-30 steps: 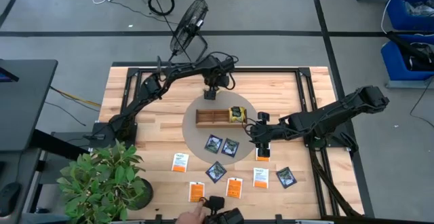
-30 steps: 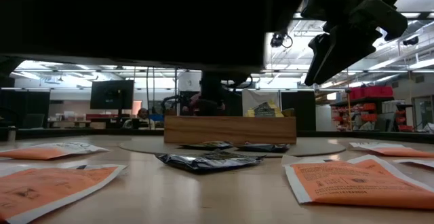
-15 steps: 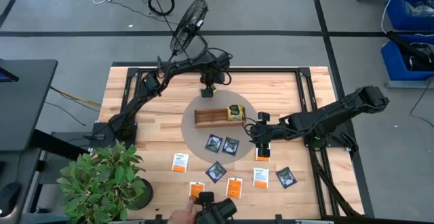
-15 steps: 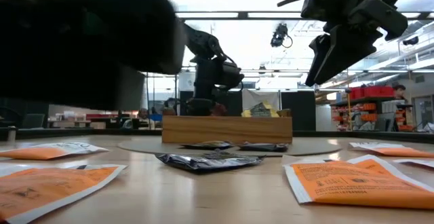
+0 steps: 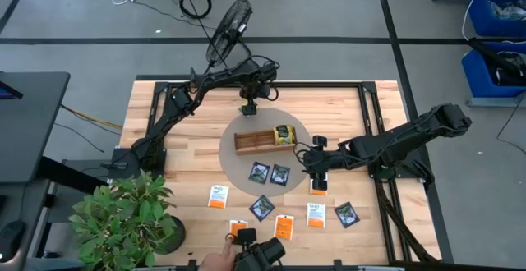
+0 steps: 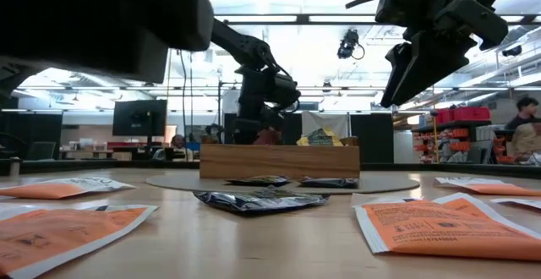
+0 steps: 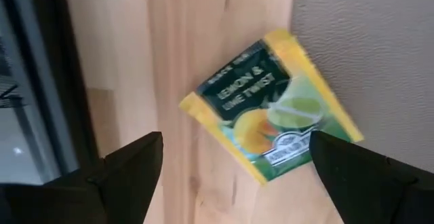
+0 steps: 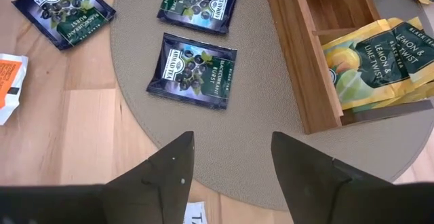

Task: Pick & Place Tea
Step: Put the yellow tea bag into the right section of the wooden organizer

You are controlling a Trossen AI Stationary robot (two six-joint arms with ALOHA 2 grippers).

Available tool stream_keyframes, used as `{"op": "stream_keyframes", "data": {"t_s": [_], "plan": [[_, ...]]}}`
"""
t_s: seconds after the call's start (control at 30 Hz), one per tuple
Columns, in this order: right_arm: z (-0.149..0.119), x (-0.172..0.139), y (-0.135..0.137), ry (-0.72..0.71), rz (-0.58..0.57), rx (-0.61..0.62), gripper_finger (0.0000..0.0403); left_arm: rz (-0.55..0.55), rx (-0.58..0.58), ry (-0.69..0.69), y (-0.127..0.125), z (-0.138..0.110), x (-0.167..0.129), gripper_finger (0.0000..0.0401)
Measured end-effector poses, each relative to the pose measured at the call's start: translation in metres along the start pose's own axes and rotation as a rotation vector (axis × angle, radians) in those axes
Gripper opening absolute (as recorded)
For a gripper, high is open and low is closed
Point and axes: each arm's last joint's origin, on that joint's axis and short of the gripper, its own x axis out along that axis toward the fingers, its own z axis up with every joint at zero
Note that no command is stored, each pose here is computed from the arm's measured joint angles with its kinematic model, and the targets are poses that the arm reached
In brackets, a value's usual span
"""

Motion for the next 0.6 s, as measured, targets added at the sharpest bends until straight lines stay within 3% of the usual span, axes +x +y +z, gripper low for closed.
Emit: {"op": "stream_keyframes", "data": {"t_s": [0.33, 0.6], "plan": [[0.000, 0.000, 0.000, -0.001, -0.002, 0.008, 0.0205, -0.004, -0.055, -0.009, 0.019, -0.009, 0.004, 0.0373], [0.000, 0.000, 0.000, -0.001, -0.002, 0.005, 0.0205, -0.138, -0.068, 0.030, 0.016, -0.021, 0.019, 0.0373]]}}
